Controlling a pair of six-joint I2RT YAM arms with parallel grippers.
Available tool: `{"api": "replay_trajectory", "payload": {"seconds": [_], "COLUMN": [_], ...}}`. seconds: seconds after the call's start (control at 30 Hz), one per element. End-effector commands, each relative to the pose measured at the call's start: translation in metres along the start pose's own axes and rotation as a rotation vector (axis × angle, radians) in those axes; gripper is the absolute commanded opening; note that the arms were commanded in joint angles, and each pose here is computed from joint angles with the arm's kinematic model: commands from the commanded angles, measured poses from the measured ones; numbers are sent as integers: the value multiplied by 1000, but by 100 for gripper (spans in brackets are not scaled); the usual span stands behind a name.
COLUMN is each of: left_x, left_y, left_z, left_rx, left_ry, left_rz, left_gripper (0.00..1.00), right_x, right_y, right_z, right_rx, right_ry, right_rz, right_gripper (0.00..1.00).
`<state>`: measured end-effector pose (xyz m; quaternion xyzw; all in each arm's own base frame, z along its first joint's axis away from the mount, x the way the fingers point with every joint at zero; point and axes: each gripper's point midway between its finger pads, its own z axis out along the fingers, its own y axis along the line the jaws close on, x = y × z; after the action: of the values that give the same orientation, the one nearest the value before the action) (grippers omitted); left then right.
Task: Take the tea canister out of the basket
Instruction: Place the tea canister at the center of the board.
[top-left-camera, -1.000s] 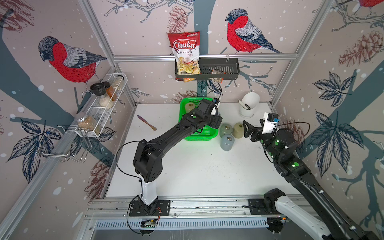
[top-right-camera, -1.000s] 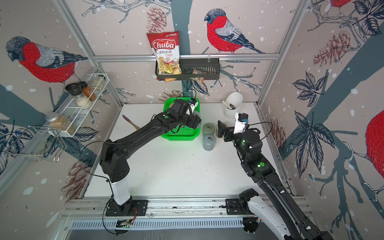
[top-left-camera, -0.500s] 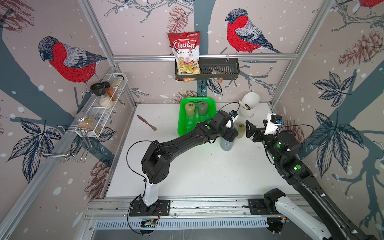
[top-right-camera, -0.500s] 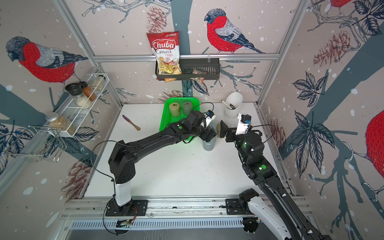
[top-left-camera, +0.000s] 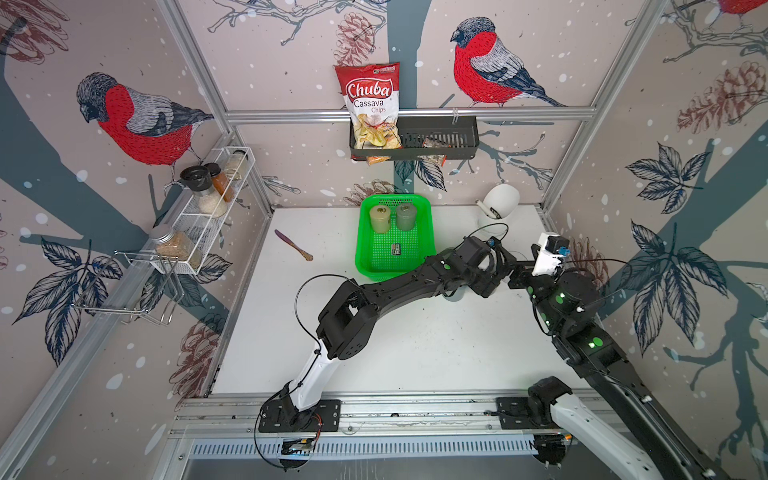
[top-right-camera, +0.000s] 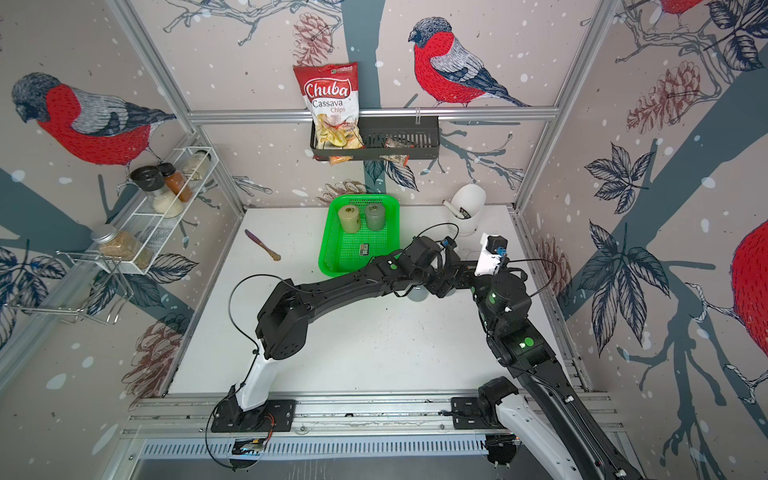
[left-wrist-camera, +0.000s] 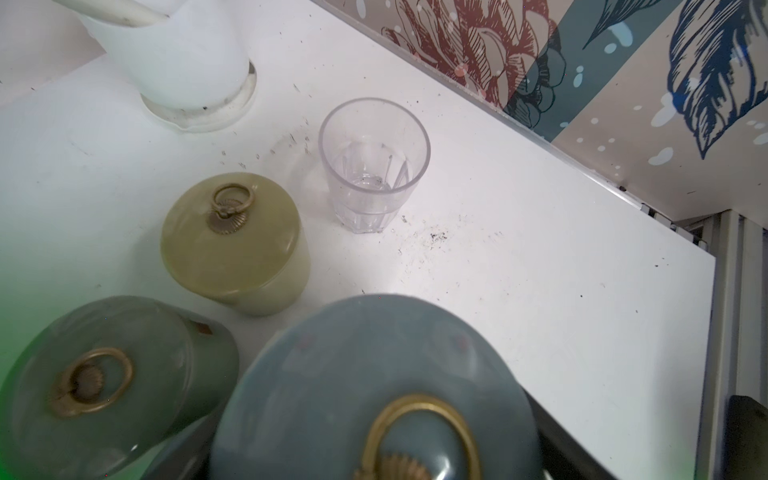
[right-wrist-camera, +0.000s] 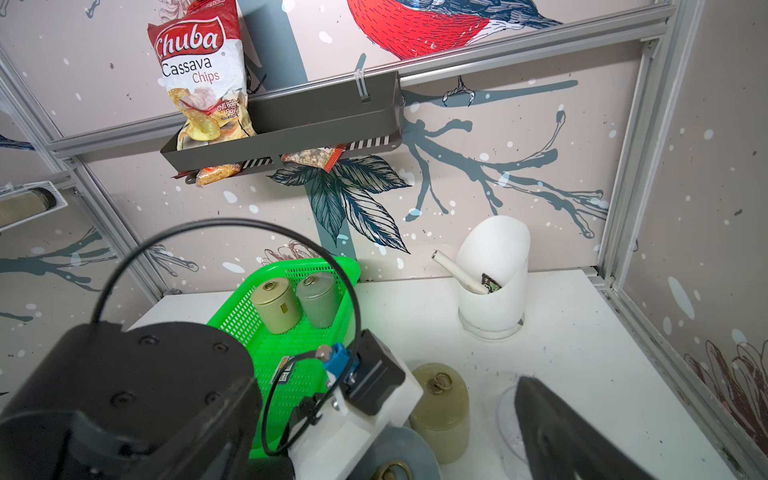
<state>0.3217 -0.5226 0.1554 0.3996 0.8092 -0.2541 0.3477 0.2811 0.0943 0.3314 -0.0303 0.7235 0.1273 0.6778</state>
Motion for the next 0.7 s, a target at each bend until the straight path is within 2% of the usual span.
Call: {"api": "replay_trajectory", "payload": {"seconds": [0.0,0.67], "left_x": [-24,-8], "left_y": [-3,5], "left_z": [3,46], "left_rx": [-4,-41], "left_ry": [-87,-26], "left_rz": [3,7], "left_gripper": [0,0], "right_x": [-10,-2], "right_y": [-2,-2], "right_z": [-1,2], "right_rx": [10,3], "right_ry": [-48,-53], "right_rz": [7,12], "right_gripper": [100,100]}}
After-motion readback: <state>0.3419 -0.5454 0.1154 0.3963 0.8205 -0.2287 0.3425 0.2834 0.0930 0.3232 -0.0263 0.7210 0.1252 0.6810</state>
